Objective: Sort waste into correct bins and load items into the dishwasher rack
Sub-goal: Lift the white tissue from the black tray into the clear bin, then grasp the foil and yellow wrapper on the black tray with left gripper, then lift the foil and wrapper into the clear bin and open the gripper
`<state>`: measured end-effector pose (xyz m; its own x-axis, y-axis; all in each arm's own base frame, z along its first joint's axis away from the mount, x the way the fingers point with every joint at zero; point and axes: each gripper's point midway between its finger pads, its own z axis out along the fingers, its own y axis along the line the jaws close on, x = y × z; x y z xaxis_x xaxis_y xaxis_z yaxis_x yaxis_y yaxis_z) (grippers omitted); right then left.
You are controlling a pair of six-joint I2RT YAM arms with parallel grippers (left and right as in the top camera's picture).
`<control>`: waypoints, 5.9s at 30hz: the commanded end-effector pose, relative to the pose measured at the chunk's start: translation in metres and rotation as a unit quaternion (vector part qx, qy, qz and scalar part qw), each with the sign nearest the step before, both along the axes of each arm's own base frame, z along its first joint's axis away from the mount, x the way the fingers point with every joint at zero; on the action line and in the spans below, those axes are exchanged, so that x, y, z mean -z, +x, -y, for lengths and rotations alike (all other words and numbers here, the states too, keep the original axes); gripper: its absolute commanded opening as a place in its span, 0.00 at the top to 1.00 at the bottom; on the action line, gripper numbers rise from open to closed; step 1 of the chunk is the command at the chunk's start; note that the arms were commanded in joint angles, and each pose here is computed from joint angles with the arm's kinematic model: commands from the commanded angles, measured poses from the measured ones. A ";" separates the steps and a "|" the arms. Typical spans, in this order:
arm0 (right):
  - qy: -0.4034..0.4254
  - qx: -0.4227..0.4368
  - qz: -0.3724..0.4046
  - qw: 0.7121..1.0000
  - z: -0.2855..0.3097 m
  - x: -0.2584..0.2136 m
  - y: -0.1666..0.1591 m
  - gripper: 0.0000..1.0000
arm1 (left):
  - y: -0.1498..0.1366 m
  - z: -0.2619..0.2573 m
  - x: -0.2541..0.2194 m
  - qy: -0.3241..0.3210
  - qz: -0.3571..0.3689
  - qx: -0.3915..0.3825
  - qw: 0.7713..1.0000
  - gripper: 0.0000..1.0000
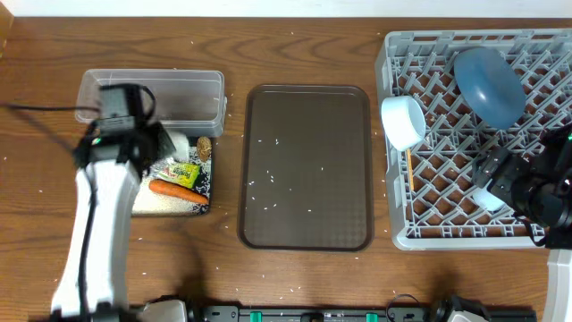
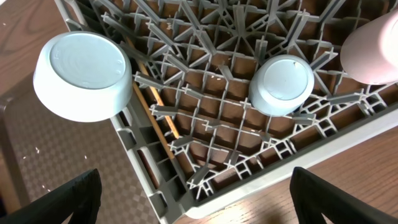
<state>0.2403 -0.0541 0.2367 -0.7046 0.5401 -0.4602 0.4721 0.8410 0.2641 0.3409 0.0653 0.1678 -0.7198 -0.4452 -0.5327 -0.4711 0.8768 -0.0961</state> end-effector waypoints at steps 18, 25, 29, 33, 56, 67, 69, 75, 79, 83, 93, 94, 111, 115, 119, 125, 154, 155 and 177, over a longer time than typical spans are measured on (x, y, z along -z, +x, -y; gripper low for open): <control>-0.013 -0.020 0.001 1.000 0.000 -0.004 -0.002 0.09 | 0.056 0.015 0.013 0.021 0.040 0.095 0.994 0.40; -0.014 -0.023 0.000 1.000 0.000 -0.004 -0.002 0.09 | 0.011 0.000 0.018 0.031 -0.021 0.067 0.997 0.39; -0.014 -0.023 0.000 1.000 0.000 -0.004 -0.002 0.09 | -0.002 -0.008 0.055 0.019 -0.063 0.055 0.996 0.39; -0.014 -0.023 0.000 1.000 0.000 -0.003 -0.002 0.09 | -0.011 -0.017 0.091 0.001 -0.104 0.026 0.994 0.39; -0.014 -0.023 0.000 1.000 0.000 -0.003 -0.002 0.09 | -0.017 -0.016 0.162 -0.038 -0.185 0.034 0.981 0.85; -0.014 -0.023 0.000 1.000 0.000 -0.003 -0.002 0.09 | -0.014 -0.017 0.122 -0.026 -0.139 0.034 0.989 0.94; -0.014 -0.023 0.000 1.000 0.000 -0.003 -0.002 0.09 | -0.013 -0.018 0.104 -0.019 -0.114 0.033 0.993 0.94; -0.014 -0.023 0.000 1.000 0.000 -0.003 -0.002 0.09 | -0.009 -0.017 0.054 -0.005 -0.038 0.031 0.999 0.94; -0.014 -0.023 0.001 1.000 0.000 -0.004 -0.002 0.09 | -0.005 -0.016 0.037 -0.002 -0.007 0.034 0.999 0.94; -0.015 -0.022 0.001 1.000 0.000 -0.004 -0.002 0.09 | 0.009 0.003 0.021 -0.042 0.045 0.069 0.996 0.94; -0.017 -0.022 0.004 1.000 0.001 -0.004 -0.001 0.08 | 0.045 0.010 -0.028 -0.074 0.173 0.060 0.980 0.94; -0.017 -0.022 0.005 1.000 0.001 -0.005 0.000 0.09 | 0.048 0.009 -0.032 -0.074 0.184 0.059 0.978 0.94; -0.018 -0.022 0.008 1.000 0.001 -0.006 0.001 0.08 | -0.009 -0.019 0.034 -0.027 0.012 -0.031 0.999 0.51; -0.018 -0.022 0.009 1.000 0.001 -0.006 0.001 0.08 | -0.032 -0.022 0.070 -0.029 -0.055 -0.058 0.996 0.41; -0.018 -0.022 0.009 1.000 0.001 -0.006 0.001 0.08 | -0.035 -0.021 0.102 -0.046 -0.072 -0.087 0.993 0.34; -0.018 -0.022 0.008 1.000 0.001 -0.006 0.001 0.07 | -0.033 -0.012 0.151 -0.080 -0.112 -0.083 0.987 0.35; -0.017 -0.022 0.007 1.000 0.001 -0.005 0.000 0.08 | -0.030 -0.013 0.088 -0.066 -0.026 -0.076 0.995 0.94; -0.017 -0.022 0.007 1.000 0.001 -0.005 0.000 0.08 | -0.032 -0.012 0.089 -0.067 -0.030 -0.076 0.994 0.94; -0.024 -0.020 0.021 0.999 0.004 -0.009 0.006 0.07 | 0.058 0.005 -0.046 -0.062 0.271 0.038 0.960 0.94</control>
<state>0.2449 -0.0557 0.2397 -0.7140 0.4992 -0.4910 0.4356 0.8657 0.2468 0.3804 0.0625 0.2172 -0.3916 -0.4870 -0.7807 -0.2830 0.8711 -0.4014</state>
